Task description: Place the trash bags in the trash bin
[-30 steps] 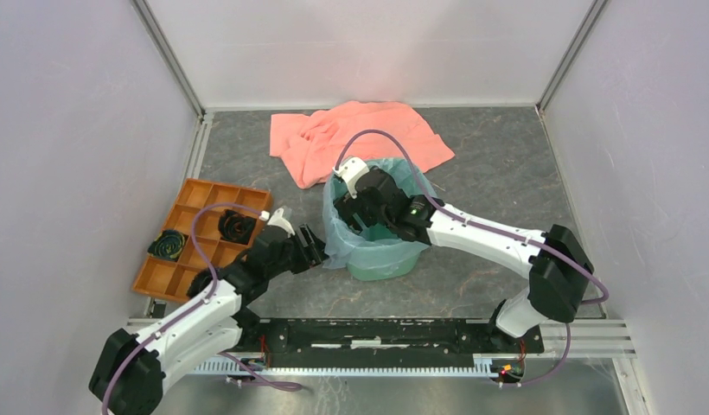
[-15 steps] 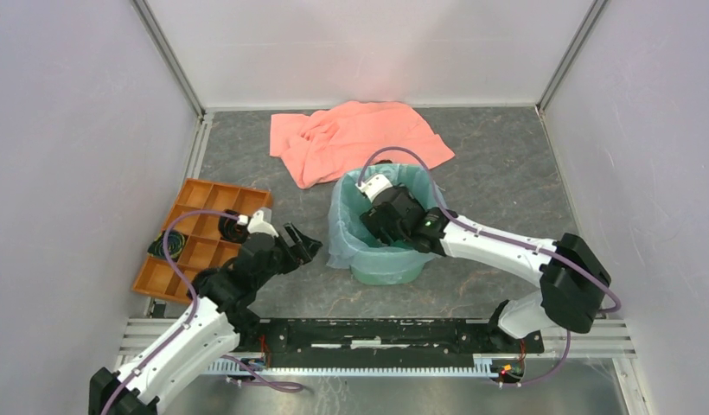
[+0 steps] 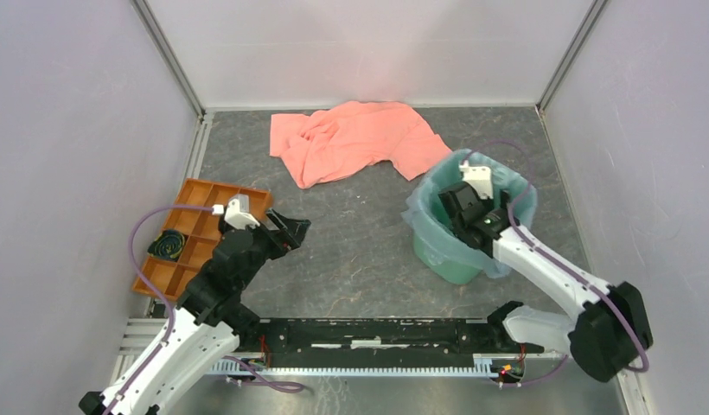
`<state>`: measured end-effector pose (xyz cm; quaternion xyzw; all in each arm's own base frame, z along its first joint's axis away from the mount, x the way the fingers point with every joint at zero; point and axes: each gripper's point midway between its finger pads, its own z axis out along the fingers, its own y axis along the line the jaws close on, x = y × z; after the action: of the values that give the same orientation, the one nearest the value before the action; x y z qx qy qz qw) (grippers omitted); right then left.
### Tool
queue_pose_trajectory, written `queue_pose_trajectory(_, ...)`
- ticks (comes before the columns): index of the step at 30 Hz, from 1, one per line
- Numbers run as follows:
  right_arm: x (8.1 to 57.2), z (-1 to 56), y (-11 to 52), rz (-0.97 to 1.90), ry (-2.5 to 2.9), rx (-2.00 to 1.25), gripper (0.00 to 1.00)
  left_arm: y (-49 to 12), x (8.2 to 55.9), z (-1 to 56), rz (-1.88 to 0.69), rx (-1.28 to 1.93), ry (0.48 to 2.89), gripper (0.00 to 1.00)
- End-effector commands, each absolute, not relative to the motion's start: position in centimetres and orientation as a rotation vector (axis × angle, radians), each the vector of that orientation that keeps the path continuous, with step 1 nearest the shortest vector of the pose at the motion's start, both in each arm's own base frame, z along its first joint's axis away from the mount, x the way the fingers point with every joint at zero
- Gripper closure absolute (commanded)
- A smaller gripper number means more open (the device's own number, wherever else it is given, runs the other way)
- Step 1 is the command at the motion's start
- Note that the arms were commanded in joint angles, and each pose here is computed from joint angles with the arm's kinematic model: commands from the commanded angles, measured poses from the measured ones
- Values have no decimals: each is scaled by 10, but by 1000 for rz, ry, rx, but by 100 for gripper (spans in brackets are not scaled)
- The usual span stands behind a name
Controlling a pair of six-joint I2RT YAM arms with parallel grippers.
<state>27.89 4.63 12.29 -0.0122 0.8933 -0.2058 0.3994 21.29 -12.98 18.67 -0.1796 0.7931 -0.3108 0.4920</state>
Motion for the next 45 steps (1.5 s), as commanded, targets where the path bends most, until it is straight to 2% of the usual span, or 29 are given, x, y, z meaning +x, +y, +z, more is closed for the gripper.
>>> queue_pose_trajectory(1,245,146,-23,-735,2081,365,2,-125,218,211,-691,-342,1876,8)
queue_pose_trajectory(8,201,120,-104,-816,2098,767,7,-124,214,231,-697,-282,1840,7)
queue_pose_trajectory(15,161,133,-155,-945,2006,990,6,-120,208,240,-695,-257,1819,6)
queue_pose_trajectory(21,179,143,-147,-791,2050,900,10,-118,207,243,-684,-243,1812,5)
queue_pose_trajectory(30,182,203,-131,-648,2041,868,9,-125,213,243,-702,-253,1825,5)
queue_pose_trajectory(36,175,260,-143,-725,1919,852,8,-134,216,248,-723,-225,1838,5)
queue_pose_trajectory(41,197,327,-123,-600,1868,631,2,-130,215,264,-699,-185,1807,3)
queue_pose_trajectory(45,205,395,-91,-448,1744,412,2,-126,213,290,-672,-131,1769,2)
